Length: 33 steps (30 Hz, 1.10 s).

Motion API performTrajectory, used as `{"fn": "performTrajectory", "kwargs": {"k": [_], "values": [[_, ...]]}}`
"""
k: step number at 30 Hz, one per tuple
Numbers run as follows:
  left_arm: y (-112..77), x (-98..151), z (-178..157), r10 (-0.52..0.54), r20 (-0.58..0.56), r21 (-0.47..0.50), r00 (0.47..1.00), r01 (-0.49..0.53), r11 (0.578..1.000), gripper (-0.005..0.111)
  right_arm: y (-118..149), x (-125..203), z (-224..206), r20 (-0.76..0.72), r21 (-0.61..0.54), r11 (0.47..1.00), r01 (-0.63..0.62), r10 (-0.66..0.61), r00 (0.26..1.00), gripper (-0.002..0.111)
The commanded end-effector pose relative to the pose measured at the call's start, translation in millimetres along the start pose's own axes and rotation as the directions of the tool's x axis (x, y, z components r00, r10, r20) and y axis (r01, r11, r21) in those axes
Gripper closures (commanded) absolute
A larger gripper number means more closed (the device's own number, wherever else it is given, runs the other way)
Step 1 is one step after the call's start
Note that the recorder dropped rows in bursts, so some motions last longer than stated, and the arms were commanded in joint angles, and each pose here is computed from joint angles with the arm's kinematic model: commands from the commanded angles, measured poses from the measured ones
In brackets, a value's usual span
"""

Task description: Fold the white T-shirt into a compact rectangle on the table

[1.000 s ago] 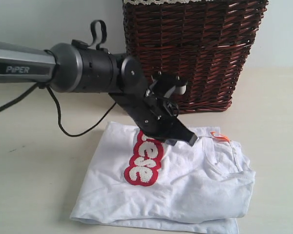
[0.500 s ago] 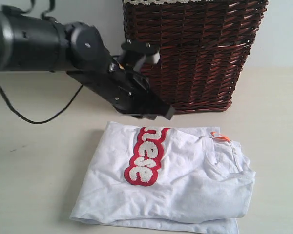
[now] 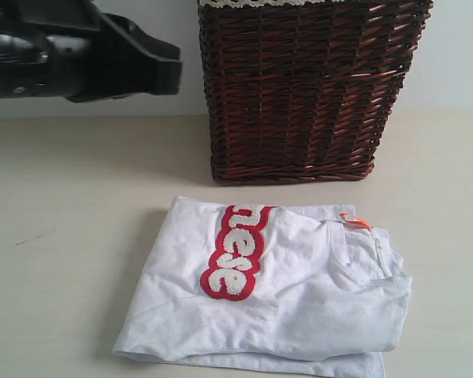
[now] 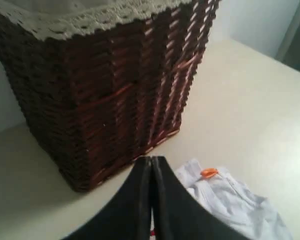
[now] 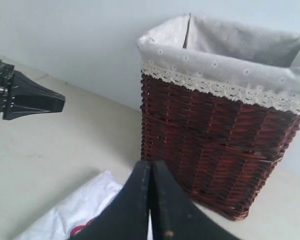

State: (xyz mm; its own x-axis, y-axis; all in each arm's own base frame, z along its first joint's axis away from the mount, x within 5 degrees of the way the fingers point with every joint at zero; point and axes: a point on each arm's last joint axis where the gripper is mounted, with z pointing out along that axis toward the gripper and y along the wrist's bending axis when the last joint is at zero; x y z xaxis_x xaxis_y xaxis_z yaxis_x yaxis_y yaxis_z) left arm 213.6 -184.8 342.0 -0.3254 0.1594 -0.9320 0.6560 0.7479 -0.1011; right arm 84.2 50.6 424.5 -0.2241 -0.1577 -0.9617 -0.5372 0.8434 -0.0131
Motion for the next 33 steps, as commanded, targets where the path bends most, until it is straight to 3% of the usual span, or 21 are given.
{"fn": "performTrajectory", "kwargs": {"k": [1,9,14,20,26,33], "values": [[2.3,3.0,-40.5,-0.004,0.151,-0.030,0.989,0.009,1.000,0.107,2.1,4.9,-16.1,0.096,0.023,1.000,0.003,-0.005,0.995,0.108],[5.1,12.3,-108.5,-0.026,0.419,-0.054,0.907,0.054,0.997,0.107,6.6,19.8,-45.3,0.267,0.053,0.998,-0.017,0.002,0.964,0.108],[8.0,24.0,-143.3,-0.040,0.570,-0.059,0.820,0.089,0.994,0.107,6.5,33.5,-68.7,0.384,0.111,0.993,-0.044,-0.002,0.923,0.108],[10.4,37.9,-166.0,-0.034,0.660,-0.065,0.751,0.102,0.993,0.107,1.2,52.9,-103.3,0.487,0.258,0.957,-0.130,-0.013,0.873,0.108],[10.4,38.9,-178.0,-0.032,0.702,-0.061,0.712,0.105,0.993,0.107,12.2,65.6,-135.1,0.584,0.348,0.925,-0.154,-0.086,0.807,0.108],[9.7,38.9,-188.5,-0.020,0.730,-0.062,0.683,0.096,0.993,0.107,17.7,65.2,-133.0,0.589,0.419,0.888,-0.189,-0.108,0.801,0.108]]}}
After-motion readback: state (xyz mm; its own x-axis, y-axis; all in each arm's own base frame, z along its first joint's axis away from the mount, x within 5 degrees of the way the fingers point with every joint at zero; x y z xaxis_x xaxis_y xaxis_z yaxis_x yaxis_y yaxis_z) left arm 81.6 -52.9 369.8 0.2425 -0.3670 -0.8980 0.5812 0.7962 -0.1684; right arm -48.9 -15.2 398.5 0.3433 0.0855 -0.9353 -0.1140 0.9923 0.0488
